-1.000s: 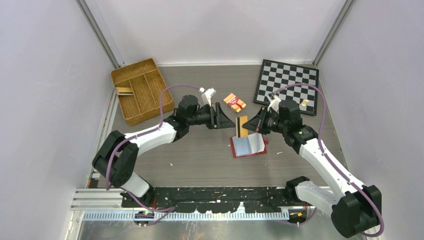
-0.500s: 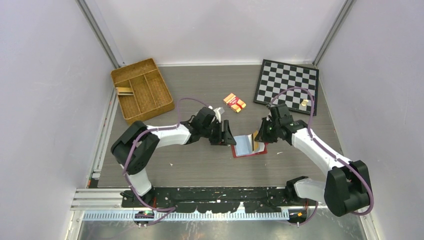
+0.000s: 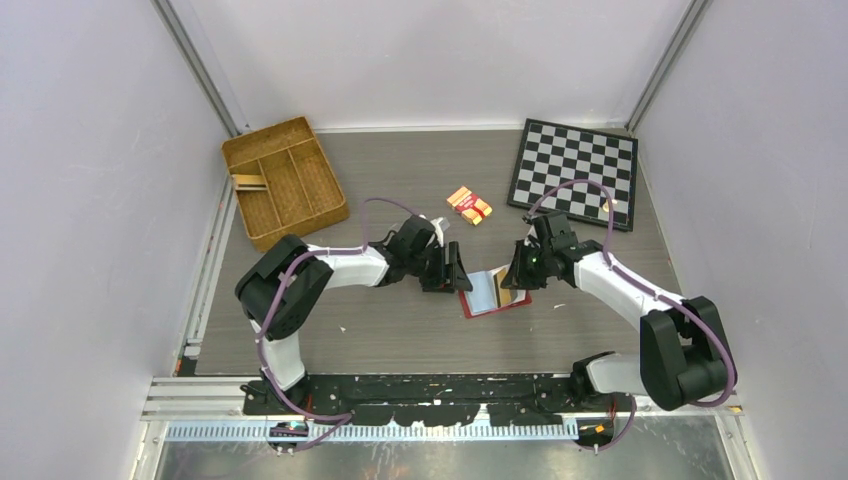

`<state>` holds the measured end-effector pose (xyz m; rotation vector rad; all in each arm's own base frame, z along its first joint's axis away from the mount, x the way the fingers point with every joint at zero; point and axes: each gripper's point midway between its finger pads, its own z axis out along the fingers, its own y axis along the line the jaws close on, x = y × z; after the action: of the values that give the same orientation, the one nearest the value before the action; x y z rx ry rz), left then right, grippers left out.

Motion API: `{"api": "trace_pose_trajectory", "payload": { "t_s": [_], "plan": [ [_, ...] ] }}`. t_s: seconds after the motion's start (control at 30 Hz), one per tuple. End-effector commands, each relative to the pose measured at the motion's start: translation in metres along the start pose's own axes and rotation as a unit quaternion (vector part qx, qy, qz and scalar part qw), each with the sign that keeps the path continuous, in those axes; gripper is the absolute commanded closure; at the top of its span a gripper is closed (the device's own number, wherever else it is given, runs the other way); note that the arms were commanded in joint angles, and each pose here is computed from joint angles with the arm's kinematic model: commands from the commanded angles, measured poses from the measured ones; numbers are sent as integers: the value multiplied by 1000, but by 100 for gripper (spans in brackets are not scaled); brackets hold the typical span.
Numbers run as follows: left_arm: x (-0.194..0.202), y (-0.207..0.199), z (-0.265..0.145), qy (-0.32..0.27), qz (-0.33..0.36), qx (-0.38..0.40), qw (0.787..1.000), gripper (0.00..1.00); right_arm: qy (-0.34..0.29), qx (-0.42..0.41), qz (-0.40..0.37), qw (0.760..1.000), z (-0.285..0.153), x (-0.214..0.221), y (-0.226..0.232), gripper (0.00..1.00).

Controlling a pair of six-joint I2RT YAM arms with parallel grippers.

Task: Put the credit cards into the card holder
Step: Insert the credit card into the card holder.

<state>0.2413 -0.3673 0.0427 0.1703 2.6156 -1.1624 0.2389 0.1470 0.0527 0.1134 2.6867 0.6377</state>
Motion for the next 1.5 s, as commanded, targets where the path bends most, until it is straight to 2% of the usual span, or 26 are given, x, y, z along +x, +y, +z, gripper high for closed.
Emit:
{"api": "trace_pose_trajectory", "payload": {
  "t_s": [0.0, 0.33, 0.57, 0.8, 0.97, 1.23, 1.47],
  "plan": [
    [-8, 1, 6, -12, 5, -1, 1000, 40, 1, -26, -21, 999, 5, -3, 13, 100],
    [-19, 13, 2, -36, -25, 2, 999, 43, 23, -37, -29, 999, 9, 10, 31, 100],
    [-36, 32, -14, -62, -40, 0, 997, 44, -1, -61, -9, 998, 13, 8, 62, 100],
    [-52, 49, -40, -80, 16, -67, 994, 43, -51, -5, 29, 998, 10, -4, 50, 99],
    [-43, 60, -53, -52, 59, -110, 991, 42, -74, -34, 49, 996, 6, -5, 55, 100],
    [-35, 44, -45, -29, 97, -93, 990, 42, -60, -89, 82, 991, 14, 3, 60, 99],
    [-31, 42, -37, -19, 104, -95, 990, 43, -56, -116, 97, 987, 15, 5, 62, 99]
  ]
}}
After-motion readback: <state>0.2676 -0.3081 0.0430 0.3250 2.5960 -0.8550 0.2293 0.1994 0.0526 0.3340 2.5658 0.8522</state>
